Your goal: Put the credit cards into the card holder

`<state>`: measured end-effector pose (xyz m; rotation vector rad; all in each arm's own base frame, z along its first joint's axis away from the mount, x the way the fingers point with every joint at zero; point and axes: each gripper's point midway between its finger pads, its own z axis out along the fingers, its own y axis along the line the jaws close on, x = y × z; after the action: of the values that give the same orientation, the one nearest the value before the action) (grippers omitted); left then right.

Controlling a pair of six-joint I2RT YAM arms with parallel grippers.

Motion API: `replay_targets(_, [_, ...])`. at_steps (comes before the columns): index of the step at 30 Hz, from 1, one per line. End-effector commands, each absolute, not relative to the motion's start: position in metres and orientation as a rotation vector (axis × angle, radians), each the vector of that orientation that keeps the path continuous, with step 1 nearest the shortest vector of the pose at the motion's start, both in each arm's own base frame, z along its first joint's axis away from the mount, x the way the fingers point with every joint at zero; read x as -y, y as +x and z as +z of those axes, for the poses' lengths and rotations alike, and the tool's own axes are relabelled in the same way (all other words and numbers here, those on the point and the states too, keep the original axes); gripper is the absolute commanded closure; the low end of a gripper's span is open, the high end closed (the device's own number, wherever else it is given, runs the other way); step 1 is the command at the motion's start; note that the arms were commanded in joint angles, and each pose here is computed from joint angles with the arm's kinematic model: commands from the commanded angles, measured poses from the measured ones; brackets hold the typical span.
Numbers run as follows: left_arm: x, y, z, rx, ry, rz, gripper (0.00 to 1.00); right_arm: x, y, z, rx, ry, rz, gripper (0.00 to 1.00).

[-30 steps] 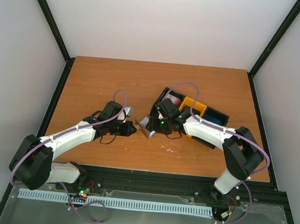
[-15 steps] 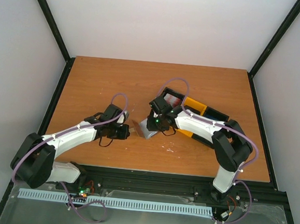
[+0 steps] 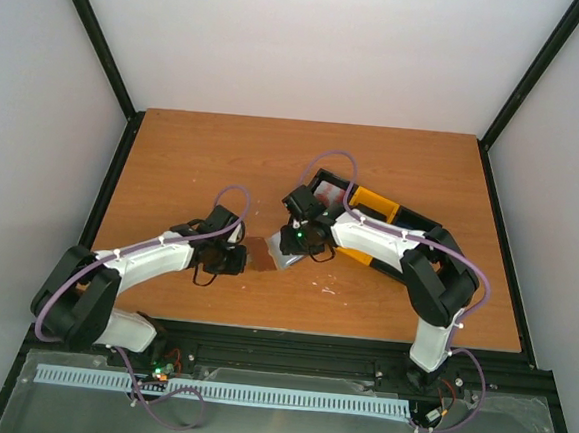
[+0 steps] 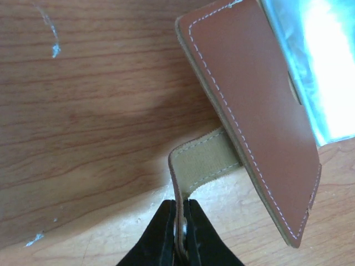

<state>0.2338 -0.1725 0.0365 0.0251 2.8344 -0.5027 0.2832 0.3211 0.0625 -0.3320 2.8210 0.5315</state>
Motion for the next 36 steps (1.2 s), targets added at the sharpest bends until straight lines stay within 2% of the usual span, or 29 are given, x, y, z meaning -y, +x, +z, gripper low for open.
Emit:
replay_targets(1, [0.171, 0.241, 0.041, -2.828, -0.01, -0.481, 0.99, -0.321, 0.286, 0.064, -2.809, -0.338, 0.461, 0.5])
replay_targets(4, [0.171, 0.241, 0.04, -2.829, -0.007, -0.481, 0.99, -0.322, 0.285, 0.059, -2.821, -0.348, 0.455, 0.49])
replay_targets(7, [0.173, 0.242, 0.04, -2.828, -0.002, -0.488, 0.99, -0.332, 0.281, 0.058, -2.827, -0.372, 0.541, 0.56])
replay_targets(10, [0.174, 0.243, 0.04, -2.826, 0.005, -0.493, 0.99, -0.342, 0.275, 0.062, -2.825, -0.39, 0.639, 0.68])
replay_targets(12, [0.175, 0.243, 0.04, -2.825, 0.012, -0.5, 0.99, -0.349, 0.271, 0.066, -2.82, -0.408, 0.708, 0.7])
replay_targets(15, [0.175, 0.243, 0.04, -2.824, 0.013, -0.502, 0.99, -0.359, 0.264, 0.073, -2.805, -0.439, 0.82, 0.67])
replay_targets(20, [0.175, 0.243, 0.04, -2.825, 0.008, -0.498, 0.99, -0.378, 0.251, 0.082, -2.767, -0.504, 1.041, 0.56])
replay_targets(25, [0.171, 0.243, 0.04, -2.825, -0.016, -0.479, 0.97, -0.388, 0.245, 0.071, -2.778, -0.55, 1.121, 0.49])
replay_targets(31, [0.159, 0.245, 0.045, -2.818, -0.108, -0.398, 0.77, -0.399, 0.245, 0.066, -2.763, -0.583, 1.196, 0.41])
replay_targets(36, [0.141, 0.257, 0.074, -2.715, -0.275, -0.308, 0.66, -0.401, 0.246, 0.05, -2.804, -0.577, 1.183, 0.42])
